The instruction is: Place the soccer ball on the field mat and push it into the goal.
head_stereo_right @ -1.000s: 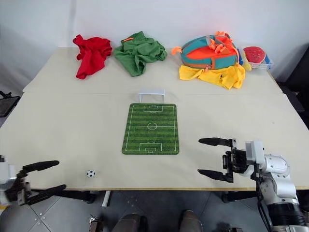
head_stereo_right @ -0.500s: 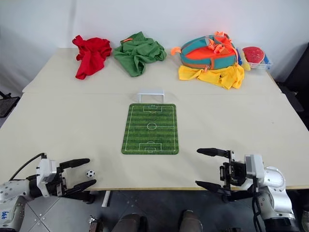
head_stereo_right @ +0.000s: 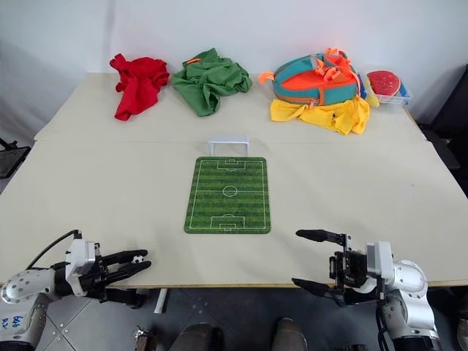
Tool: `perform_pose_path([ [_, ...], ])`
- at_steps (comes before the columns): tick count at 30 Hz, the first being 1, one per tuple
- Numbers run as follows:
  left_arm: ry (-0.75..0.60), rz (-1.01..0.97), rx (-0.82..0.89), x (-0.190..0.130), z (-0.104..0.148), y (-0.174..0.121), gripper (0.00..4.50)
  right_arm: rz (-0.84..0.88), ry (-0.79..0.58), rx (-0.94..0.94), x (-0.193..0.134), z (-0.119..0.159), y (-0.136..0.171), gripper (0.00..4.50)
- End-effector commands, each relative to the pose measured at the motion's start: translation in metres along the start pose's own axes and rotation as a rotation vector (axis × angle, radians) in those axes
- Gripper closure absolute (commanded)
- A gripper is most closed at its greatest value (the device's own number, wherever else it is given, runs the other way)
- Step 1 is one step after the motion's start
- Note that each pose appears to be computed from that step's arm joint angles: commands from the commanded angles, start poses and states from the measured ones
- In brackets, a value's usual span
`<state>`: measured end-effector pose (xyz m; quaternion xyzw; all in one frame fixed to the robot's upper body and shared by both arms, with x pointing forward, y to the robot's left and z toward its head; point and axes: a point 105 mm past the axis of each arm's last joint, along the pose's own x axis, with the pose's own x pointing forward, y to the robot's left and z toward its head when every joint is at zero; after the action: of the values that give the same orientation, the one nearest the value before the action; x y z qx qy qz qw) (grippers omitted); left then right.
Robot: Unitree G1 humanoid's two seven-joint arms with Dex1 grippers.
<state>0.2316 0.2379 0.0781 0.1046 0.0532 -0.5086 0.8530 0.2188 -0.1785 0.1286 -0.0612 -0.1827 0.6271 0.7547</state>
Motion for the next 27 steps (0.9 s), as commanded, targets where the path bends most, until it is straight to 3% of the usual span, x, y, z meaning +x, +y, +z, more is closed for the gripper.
perform_pose_path([
  [1,-0.085,-0.061,0.03,0.015,0.041,0.007,3.64,-0.02,0.001,-0.059,-0.009,0.013,-0.004,0.0],
  [5,-0.166,-0.112,0.021,0.056,0.099,0.027,3.64,-0.102,0.009,-0.093,-0.018,0.026,-0.016,0.0],
  [8,-0.169,-0.225,0.071,0.095,0.117,0.02,3.64,-0.143,-0.002,-0.1,-0.02,0.033,-0.023,0.0],
  [16,-0.032,-0.268,0.155,0.171,0.099,0.026,3.64,-0.163,-0.018,-0.11,-0.011,0.034,-0.019,0.0],
  [27,-0.023,-0.313,0.264,0.187,0.082,0.015,3.64,-0.213,0.024,-0.131,-0.012,0.038,-0.015,0.0],
])
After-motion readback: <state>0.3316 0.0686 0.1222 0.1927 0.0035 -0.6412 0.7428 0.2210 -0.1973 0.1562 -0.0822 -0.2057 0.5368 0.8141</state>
